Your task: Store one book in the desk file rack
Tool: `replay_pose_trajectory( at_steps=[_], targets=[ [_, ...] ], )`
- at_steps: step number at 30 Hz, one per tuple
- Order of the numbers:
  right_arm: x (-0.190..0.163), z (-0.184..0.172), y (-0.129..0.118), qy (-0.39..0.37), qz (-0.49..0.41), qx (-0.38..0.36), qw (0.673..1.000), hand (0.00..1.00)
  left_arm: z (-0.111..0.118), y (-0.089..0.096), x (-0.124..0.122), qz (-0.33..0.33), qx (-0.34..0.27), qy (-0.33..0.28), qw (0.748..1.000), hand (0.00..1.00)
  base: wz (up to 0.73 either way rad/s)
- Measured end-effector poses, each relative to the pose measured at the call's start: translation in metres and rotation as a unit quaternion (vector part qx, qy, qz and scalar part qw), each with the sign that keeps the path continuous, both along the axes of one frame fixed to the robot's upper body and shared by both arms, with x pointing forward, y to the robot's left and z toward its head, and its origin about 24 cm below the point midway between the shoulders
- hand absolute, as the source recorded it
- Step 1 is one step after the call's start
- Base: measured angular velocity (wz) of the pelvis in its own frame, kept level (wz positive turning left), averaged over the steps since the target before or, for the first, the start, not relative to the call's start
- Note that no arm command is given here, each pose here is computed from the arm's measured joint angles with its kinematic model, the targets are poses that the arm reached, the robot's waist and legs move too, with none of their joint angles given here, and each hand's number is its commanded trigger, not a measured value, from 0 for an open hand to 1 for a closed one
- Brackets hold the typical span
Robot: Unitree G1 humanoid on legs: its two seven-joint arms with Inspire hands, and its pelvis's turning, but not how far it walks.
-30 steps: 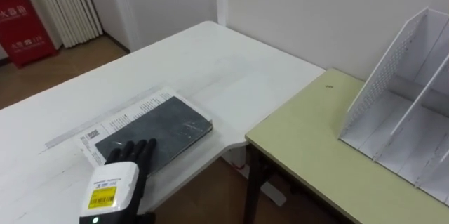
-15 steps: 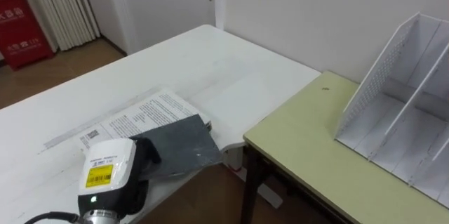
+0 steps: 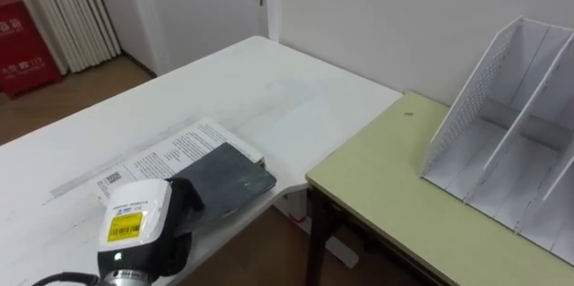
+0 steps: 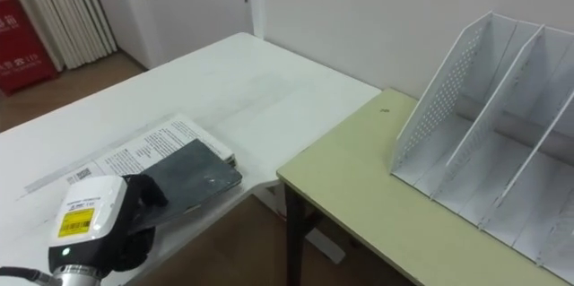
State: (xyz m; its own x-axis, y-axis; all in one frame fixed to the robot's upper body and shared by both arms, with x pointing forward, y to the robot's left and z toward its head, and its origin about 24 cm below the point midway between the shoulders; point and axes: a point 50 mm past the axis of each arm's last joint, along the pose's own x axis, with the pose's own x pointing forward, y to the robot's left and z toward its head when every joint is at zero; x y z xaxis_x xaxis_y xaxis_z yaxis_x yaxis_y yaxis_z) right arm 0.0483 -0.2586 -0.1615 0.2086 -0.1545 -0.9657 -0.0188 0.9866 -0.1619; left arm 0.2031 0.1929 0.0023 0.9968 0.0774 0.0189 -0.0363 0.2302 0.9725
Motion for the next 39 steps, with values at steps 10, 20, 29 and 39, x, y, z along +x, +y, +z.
replay_pose_trajectory(
  at_steps=[10, 20, 29, 39],
  targets=[
    [0.011, 0.002, 0.004, -0.025, 0.023, -0.006, 0.999, 0.0, 0.005, 0.004, 0.005, 0.022, -0.092, -0.016, 0.995, 1.0, 0.0],
    [0.046, 0.011, 0.022, -0.11, 0.106, 0.04, 0.988, 0.0, 0.027, -0.006, 0.01, -0.014, -0.338, -0.031, 0.941, 1.0, -0.01],
    [0.066, 0.018, 0.052, -0.155, 0.184, 0.104, 0.965, 0.0, 0.031, -0.017, 0.011, -0.049, -0.538, 0.003, 0.842, 1.0, -0.03],
    [0.12, 0.065, 0.082, -0.312, 0.241, 0.158, 0.905, 0.0, 0.042, -0.021, 0.012, -0.102, -0.666, 0.01, 0.738, 1.0, -0.07]
  ],
)
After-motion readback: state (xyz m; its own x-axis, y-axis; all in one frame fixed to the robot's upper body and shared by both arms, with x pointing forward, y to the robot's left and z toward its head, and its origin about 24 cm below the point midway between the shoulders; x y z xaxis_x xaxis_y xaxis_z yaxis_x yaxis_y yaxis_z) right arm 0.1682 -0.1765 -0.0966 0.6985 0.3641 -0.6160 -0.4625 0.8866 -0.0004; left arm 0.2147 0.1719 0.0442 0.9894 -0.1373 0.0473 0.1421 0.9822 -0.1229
